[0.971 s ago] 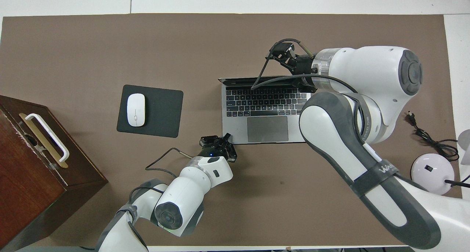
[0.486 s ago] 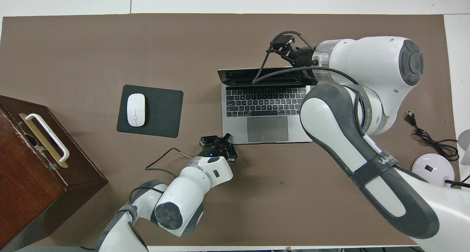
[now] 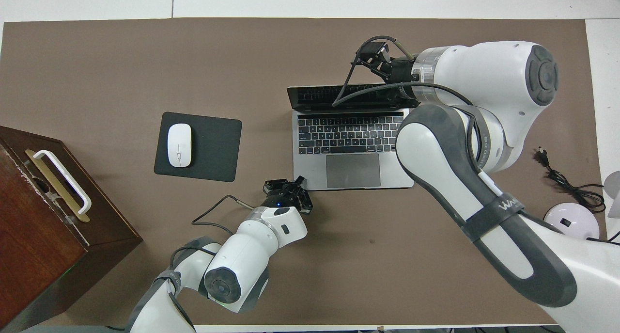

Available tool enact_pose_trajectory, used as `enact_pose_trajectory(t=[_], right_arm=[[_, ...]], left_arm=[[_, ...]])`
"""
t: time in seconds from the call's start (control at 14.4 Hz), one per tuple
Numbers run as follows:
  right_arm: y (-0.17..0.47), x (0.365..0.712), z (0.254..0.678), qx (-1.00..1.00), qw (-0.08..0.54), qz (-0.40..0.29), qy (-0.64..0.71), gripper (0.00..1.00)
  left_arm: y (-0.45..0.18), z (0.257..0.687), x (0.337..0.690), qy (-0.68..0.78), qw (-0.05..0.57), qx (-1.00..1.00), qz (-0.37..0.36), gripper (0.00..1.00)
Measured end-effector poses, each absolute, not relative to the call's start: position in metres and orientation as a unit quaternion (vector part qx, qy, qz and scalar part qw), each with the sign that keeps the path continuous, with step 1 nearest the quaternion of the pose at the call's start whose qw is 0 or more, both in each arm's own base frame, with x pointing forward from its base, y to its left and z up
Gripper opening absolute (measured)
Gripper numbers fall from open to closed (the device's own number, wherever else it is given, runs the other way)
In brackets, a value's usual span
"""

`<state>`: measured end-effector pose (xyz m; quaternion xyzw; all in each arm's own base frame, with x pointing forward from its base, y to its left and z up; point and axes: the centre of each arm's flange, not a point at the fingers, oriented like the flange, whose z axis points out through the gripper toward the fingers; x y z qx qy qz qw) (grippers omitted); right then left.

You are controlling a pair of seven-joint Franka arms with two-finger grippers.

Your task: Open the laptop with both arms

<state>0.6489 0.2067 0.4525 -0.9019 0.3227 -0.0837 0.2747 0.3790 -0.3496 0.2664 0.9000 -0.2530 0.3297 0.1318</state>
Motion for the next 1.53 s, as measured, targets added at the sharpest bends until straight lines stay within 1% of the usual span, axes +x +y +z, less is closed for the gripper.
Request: enact_pose_trajectory(t=[0.62,0.97,1.53], right_arm=[[0.207,0.658,0.452,-0.903,0.275,-0.087,0.320,1.00],[0.213,0.650,0.449,-0.913,0.261,-0.049,0.310,1.00],[0.216,0.637,0.458,-0.922,0.245,-0.015,0.300,1.00]], left_arm=[[-0.350,0.266,0.379,-0.253,0.132,0.900,0.330,0.01],[-0.348,0.267,0.381,-0.241,0.133,0.903,0.330,0.01],[-0.340,0.272,0.395,-0.185,0.136,0.913,0.336,0.01]])
